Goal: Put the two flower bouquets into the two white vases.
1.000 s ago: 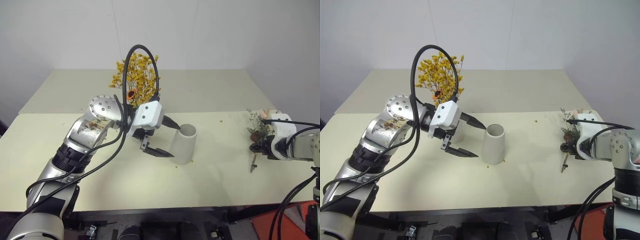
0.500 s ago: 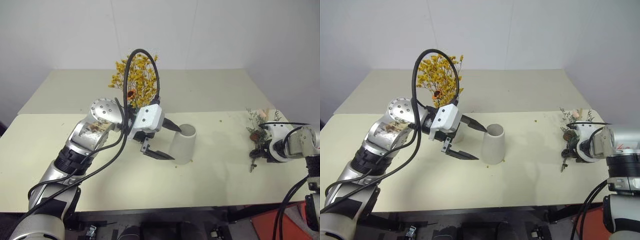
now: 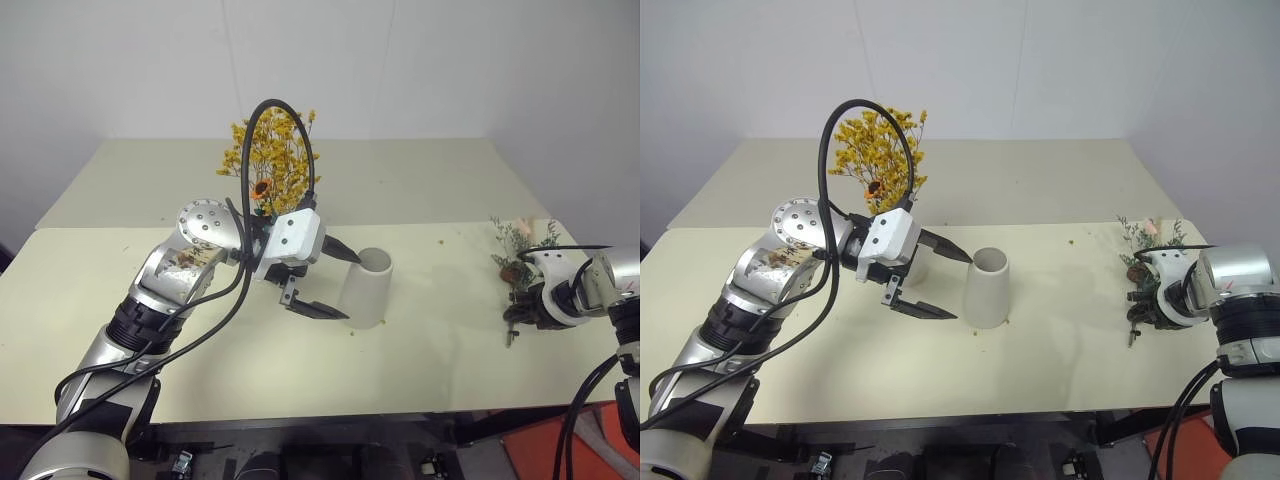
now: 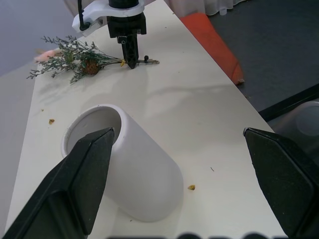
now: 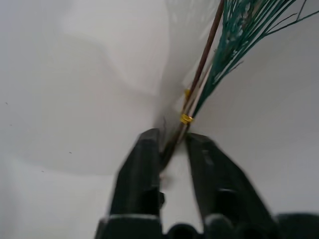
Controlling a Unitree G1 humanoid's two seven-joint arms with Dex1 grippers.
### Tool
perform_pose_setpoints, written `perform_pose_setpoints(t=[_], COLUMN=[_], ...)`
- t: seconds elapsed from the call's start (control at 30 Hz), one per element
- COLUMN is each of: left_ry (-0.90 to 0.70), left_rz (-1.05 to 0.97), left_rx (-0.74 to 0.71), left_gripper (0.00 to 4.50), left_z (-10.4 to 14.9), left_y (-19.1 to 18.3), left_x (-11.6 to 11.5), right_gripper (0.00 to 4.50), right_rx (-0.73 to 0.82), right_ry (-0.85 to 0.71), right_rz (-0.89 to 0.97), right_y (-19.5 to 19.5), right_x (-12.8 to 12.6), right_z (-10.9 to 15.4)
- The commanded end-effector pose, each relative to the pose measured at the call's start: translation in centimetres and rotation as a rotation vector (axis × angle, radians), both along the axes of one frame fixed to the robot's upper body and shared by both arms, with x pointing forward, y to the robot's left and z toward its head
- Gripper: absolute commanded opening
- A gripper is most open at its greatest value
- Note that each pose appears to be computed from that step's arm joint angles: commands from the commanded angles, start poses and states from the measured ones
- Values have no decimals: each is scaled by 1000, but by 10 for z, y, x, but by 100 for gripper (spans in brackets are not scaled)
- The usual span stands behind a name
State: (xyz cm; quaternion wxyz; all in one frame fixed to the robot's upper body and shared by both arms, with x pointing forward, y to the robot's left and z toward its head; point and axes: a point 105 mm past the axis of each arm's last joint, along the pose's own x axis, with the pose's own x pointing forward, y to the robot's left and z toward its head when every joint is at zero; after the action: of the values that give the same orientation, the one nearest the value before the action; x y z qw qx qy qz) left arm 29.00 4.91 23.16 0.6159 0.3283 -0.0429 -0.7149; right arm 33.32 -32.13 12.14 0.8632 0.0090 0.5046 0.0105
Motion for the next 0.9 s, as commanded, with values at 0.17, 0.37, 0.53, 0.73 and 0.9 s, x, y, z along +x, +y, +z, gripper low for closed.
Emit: perform_pose_setpoints(t=[0.17, 0.37, 0.53, 0.73, 0.9], left_ry=[-55, -67, -56, -73, -100], left_rz=[-1, 30, 69, 113, 160], left_rx=[-33, -83, -114, -130, -130], left_gripper=[450, 450, 450, 450, 450], left_z=[12, 22, 34, 45, 56], left_y=[5, 10, 26, 48, 65], left_x=[-1, 2, 0, -5, -6], right_gripper=[1, 1, 1, 1, 1], right_rx=[-1, -15, -63, -188, -151], right_ry=[-24, -105, -290, -730, -1045], right_rz=[-1, -23, -67, -99, -157], right_y=[-4, -5, -3, 15, 37], right_x=[3, 4, 2, 4, -3], right_z=[5, 24, 54, 100, 120])
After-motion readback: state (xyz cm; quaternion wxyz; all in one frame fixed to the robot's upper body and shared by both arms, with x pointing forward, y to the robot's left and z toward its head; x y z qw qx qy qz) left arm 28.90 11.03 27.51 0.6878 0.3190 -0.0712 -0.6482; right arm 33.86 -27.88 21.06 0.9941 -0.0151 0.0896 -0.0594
